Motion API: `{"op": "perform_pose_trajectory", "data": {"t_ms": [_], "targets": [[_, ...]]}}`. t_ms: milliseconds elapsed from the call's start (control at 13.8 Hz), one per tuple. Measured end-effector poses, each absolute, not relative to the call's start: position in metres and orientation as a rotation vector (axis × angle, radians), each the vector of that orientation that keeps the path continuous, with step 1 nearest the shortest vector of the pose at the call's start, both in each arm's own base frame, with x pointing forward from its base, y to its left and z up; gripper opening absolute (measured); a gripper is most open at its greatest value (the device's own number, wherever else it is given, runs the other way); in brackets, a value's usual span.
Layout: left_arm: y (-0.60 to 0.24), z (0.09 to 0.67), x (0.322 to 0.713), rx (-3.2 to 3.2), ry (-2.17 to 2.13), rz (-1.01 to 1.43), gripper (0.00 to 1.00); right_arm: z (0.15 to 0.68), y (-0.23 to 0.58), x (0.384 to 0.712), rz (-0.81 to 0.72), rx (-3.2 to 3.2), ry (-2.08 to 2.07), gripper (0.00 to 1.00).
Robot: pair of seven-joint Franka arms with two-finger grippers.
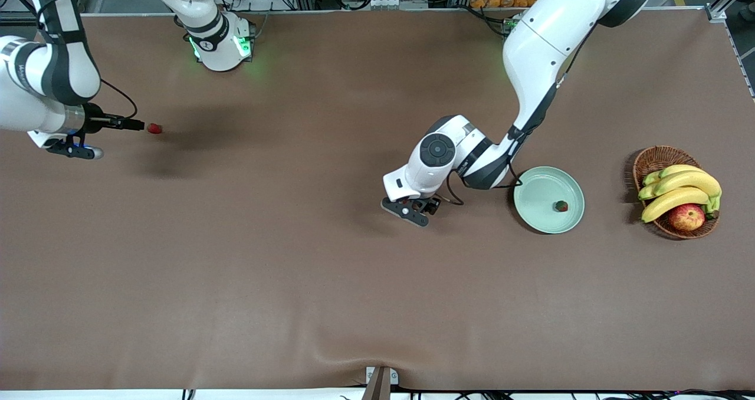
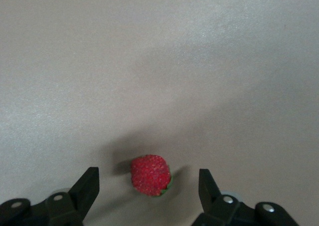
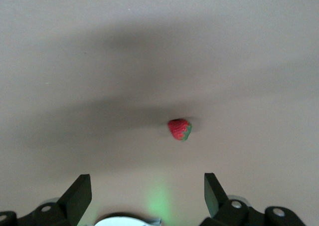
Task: Collect all strawberries into plate
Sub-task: 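Grasp the last strawberry with the right gripper while the left gripper reaches, then lift the strawberry over the plate while the right gripper carries another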
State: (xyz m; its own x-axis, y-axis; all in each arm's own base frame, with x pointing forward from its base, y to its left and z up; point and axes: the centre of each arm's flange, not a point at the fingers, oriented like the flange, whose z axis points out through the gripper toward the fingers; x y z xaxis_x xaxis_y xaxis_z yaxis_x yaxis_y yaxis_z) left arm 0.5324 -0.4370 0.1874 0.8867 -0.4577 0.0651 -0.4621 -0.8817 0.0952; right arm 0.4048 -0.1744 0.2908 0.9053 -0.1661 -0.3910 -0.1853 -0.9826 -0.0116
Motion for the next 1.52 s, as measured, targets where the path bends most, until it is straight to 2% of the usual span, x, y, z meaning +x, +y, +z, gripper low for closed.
{"op": "perform_pose_trajectory", "data": {"t_ms": [217,289,361,506,722,867,939,1011,1084,1228,1517], "targets": [[-0.44,0.185,0.53,2.948,-0.726,0.06,0.83,0.261,-0.176,0.384,0.613,-3.013,0.26,1.0],[-0.44,0.184,0.53,2.949,-0.725,0.058,0.78,0.254,-0.176,0.38,0.629,-3.013,0.248,1.0],[-0.439,0.183,0.53,2.95,-0.724,0.055,0.78,0.246,-0.178,0.378,0.637,-3.017,0.227,1.0],[-0.439,0.178,0.53,2.952,-0.722,0.046,0.68,0.228,-0.185,0.374,0.645,-3.019,0.192,1.0],[-0.439,0.176,0.532,2.951,-0.717,0.048,0.63,0.2,-0.201,0.366,0.66,-3.009,0.162,1.0],[-0.439,0.178,0.534,2.95,-0.716,0.052,0.43,0.187,-0.206,0.36,0.686,-2.999,0.158,0.95],[-0.44,0.179,0.535,2.949,-0.715,0.057,0.33,0.182,-0.206,0.359,0.698,-2.996,0.155,0.84],[-0.44,0.181,0.536,2.948,-0.712,0.063,0.33,0.179,-0.205,0.359,0.704,-2.995,0.152,0.75],[-0.44,0.183,0.539,2.947,-0.708,0.072,0.33,0.178,-0.204,0.359,0.707,-2.995,0.148,0.75],[-0.431,0.191,0.546,2.961,-0.69,0.075,0.33,0.176,-0.204,0.359,0.708,-2.996,0.144,0.63],[-0.4,0.25,0.541,3.082,-0.705,-0.06,0.33,0.168,-0.204,0.359,0.708,-3.0,0.14,0.6]]}}
